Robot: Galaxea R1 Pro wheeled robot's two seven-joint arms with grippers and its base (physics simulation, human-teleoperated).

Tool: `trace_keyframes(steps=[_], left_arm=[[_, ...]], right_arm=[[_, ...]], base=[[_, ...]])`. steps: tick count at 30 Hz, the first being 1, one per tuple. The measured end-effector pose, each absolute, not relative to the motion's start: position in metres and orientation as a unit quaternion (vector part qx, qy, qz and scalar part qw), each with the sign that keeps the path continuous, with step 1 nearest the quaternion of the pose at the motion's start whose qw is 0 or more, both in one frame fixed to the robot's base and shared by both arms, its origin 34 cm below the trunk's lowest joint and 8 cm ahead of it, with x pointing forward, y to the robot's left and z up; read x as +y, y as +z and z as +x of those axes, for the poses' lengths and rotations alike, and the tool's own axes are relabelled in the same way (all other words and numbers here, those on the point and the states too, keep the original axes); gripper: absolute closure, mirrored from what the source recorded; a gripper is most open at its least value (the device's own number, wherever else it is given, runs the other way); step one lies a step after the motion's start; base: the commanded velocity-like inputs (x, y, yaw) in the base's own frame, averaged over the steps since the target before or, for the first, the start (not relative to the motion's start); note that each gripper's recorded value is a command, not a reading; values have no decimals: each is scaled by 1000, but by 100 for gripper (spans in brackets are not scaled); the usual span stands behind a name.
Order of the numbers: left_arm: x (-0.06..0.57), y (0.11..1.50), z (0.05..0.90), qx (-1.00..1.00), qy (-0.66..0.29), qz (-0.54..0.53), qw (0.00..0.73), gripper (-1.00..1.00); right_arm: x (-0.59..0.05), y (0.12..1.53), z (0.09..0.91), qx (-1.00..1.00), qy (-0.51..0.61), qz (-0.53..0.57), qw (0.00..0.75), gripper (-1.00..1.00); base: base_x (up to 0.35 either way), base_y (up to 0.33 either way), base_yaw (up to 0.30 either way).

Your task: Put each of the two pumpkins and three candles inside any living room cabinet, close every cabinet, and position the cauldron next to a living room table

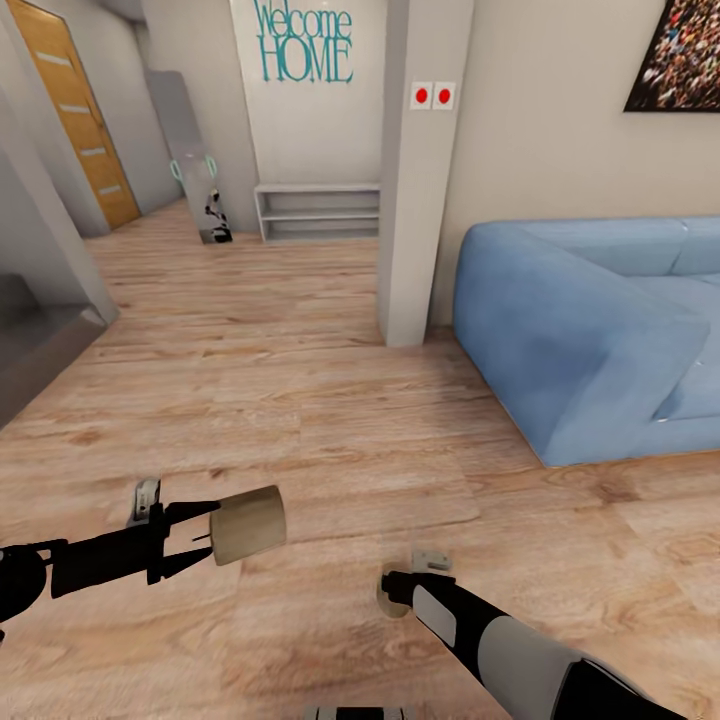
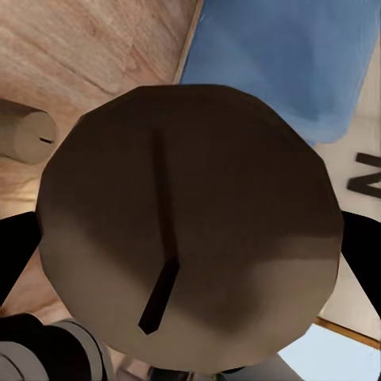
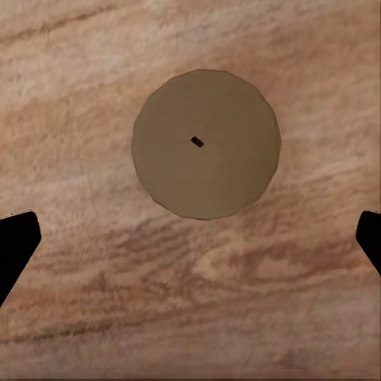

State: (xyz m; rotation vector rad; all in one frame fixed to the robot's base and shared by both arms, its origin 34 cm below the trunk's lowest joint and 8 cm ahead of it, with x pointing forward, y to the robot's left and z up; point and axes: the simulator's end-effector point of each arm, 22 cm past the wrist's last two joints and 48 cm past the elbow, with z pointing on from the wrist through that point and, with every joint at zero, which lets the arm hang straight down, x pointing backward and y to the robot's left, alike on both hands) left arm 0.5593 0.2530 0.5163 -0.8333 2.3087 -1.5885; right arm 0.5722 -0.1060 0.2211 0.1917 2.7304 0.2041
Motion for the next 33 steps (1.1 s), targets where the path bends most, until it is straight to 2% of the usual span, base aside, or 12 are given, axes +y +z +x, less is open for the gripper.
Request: trace_keyframes(steps=[26, 33], left_arm=[[252, 478, 559, 788, -530, -304, 78, 100], [253, 478, 559, 789, -529, -304, 78, 100]], right_arm=[[-106, 182, 549, 982, 70, 71, 159, -100], [-107, 182, 549, 982, 69, 71, 159, -100]], base=[[0, 0, 0], [154, 0, 0]])
